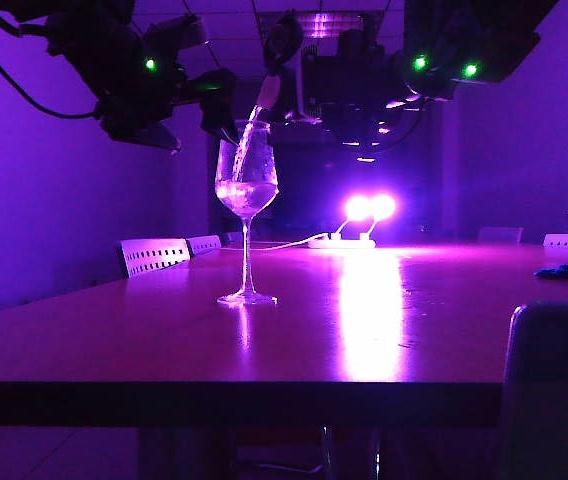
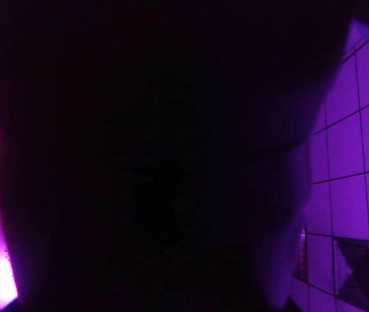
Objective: Pick up the black thermos cup, pour some water from it into the stemmed glass, and then put the thermos cup back on the table.
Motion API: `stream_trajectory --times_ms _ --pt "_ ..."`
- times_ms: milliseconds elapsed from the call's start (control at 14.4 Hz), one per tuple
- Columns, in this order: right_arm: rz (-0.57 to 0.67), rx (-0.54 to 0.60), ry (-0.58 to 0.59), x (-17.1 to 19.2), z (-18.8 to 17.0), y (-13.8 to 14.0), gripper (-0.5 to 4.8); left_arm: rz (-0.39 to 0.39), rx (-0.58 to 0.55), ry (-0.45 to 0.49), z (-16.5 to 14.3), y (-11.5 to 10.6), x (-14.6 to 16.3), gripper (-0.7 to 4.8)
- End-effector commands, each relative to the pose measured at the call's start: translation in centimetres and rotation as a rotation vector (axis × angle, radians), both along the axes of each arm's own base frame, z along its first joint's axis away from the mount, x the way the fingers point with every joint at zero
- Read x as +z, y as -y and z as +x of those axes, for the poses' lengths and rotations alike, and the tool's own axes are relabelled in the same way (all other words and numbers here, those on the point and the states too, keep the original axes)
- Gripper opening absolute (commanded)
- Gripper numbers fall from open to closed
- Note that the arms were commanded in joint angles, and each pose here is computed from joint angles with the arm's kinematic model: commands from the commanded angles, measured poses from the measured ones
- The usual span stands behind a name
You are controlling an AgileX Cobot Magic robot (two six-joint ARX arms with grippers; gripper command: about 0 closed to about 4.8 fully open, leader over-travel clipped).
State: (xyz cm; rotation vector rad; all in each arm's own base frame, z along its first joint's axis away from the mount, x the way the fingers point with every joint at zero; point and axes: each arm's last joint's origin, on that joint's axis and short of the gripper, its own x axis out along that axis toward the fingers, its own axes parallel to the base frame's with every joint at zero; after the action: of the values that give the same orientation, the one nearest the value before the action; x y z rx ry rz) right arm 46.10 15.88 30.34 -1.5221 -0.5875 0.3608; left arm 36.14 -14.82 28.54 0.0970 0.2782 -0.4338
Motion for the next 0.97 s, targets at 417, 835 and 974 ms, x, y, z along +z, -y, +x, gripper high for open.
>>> stream_trajectory --times_ms 417,835,974 --pt "0.022 -0.003 0.132 2.25 -0.44 0.23 1.13 -0.008 -0.005 0.007 0.0 0.07 0.25 4.79" --pt "0.025 -0.005 0.13 2.24 -0.45 0.22 1.13 -0.005 -0.005 0.0 -0.02 0.06 0.17 4.79" --pt "0.086 0.008 0.088 2.25 -0.44 0.23 1.14 -0.005 -0.005 0.0 -0.02 0.06 0.17 4.79"
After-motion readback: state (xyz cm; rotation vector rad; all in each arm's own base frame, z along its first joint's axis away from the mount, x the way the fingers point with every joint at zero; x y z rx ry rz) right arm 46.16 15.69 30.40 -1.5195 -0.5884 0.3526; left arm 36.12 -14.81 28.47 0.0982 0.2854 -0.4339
